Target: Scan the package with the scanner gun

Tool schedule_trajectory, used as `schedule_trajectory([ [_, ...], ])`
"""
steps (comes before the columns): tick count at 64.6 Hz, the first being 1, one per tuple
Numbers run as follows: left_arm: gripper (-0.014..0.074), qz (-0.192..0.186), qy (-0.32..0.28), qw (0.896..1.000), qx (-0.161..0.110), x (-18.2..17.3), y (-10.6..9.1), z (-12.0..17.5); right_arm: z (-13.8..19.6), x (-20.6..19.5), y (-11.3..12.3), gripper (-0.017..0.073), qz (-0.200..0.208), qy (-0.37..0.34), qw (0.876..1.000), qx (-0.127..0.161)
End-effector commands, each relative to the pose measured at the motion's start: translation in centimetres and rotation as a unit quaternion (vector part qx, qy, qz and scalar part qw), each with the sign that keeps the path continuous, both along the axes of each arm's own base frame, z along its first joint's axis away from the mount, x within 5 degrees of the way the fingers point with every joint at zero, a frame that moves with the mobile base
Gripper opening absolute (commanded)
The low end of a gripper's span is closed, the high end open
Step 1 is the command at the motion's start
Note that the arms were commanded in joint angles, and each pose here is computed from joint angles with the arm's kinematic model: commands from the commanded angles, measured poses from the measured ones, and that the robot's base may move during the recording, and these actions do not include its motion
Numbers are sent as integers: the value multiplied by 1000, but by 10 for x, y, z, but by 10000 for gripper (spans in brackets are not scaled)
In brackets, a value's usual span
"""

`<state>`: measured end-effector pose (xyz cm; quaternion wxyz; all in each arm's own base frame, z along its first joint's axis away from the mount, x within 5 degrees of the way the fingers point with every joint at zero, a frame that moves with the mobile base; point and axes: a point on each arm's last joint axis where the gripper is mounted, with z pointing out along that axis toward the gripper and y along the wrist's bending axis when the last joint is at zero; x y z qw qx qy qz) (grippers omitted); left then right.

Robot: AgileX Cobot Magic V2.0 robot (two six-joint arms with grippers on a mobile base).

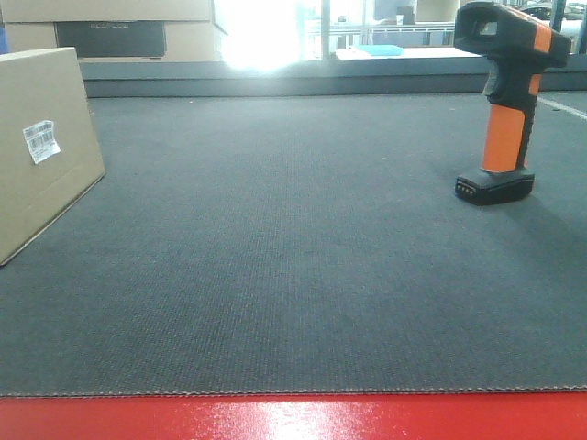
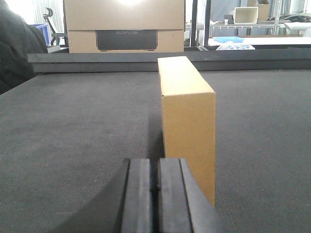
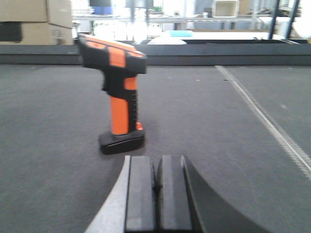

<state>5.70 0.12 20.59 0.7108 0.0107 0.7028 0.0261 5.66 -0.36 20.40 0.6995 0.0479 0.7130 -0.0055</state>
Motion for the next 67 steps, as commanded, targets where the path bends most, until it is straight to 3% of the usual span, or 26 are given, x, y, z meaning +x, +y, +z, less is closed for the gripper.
schedule_trajectory([
  [1, -111, 2, -17, 1000, 3, -1, 0, 4, 1, 0, -1, -166, -5, -6, 1000, -4],
  [67, -111, 2, -18, 1000, 3, -1, 0, 4, 1, 0, 0, -166, -3, -6, 1000, -4],
])
